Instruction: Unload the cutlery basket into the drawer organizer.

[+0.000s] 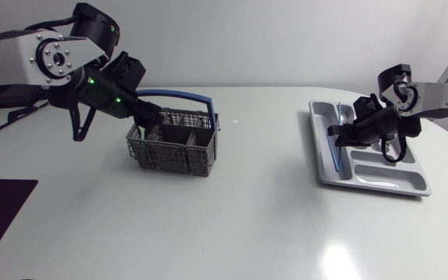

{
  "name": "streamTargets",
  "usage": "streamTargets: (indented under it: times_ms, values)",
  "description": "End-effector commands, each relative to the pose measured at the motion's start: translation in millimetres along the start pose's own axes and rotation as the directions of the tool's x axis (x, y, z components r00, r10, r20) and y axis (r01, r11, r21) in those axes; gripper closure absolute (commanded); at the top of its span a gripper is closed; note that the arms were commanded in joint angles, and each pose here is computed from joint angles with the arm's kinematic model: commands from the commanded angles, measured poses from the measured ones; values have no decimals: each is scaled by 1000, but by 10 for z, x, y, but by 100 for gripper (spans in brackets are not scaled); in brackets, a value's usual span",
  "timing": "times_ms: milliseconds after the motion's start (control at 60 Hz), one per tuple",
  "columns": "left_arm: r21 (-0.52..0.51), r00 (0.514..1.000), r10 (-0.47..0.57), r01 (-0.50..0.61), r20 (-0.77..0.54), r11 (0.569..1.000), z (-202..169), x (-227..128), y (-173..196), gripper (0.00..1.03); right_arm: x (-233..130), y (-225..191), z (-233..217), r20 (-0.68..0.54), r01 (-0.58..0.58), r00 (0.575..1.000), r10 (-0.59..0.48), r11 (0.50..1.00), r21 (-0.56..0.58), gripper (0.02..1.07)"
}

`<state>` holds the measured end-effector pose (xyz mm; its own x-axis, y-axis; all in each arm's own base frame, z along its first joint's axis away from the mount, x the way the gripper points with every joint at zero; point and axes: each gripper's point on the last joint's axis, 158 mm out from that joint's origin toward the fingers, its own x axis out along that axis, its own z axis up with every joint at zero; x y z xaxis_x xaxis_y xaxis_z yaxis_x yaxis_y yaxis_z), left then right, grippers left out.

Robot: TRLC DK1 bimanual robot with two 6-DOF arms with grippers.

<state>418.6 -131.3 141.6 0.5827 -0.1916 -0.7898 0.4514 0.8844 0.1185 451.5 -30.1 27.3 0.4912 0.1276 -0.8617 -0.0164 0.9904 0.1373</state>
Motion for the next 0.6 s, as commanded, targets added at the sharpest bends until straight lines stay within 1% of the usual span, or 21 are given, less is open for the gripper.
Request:
streamTargets:
  times_ms: [0, 33, 83, 100, 150, 167, 233, 267, 317, 383, 433, 500, 583]
  values:
    - [-1, 999, 3, -3, -36, 1000, -7, 92, -49, 39, 144, -72, 14, -22, 9, 1000, -8, 999, 48, 93]
    - [-1, 999, 4, -4, -46, 1000, -17, 110, -71, 39, 172, -78, 7, -28, 9, 1000, -8, 999, 50, 91]
    - [-1, 998, 17, -17, -68, 1000, -56, 149, -78, 39, 210, -82, -4, -36, 13, 999, -12, 999, 49, 79]
    - [0, 997, 20, -21, -79, 1000, -71, 172, -91, 39, 228, -78, -8, -39, 13, 999, -11, 999, 48, 70]
    - [4, 995, 28, -28, -92, 1000, -86, 191, -113, 39, 244, -80, -27, -48, 12, 999, -10, 999, 51, 55]
    - [5, 994, 41, -41, -105, 999, -101, 209, -108, 39, 252, -80, -37, -53, 12, 999, -9, 999, 52, 41]
    - [14, 991, 65, -64, -119, 998, -121, 247, -120, 39, 252, -89, -56, -59, 15, 998, -11, 998, 59, 24]
    - [22, 988, 89, -87, -126, 996, -126, 263, -107, 39, 250, -104, -66, -61, 20, 998, -16, 998, 61, 19]
    - [26, 985, 109, -106, -132, 994, -136, 277, -86, 39, 237, -118, -77, -61, 29, 998, -25, 998, 60, 16]
    - [43, 976, 162, -157, -149, 987, -151, 321, -40, 39, 204, -116, -88, -57, 32, 998, -29, 998, 59, 11]
    - [48, 970, 185, -180, -159, 982, -164, 355, -13, 39, 174, -127, -93, -52, 41, 998, -39, 998, 56, 11]
    - [52, 955, 239, -234, -175, 971, -181, 405, 75, 44, 117, -120, -89, -37, 56, 998, -54, 997, 46, 11]
    - [59, 941, 282, -276, -188, 959, -198, 456, 153, 44, 70, -78, -85, -26, 62, 998, -62, 998, 31, 11]
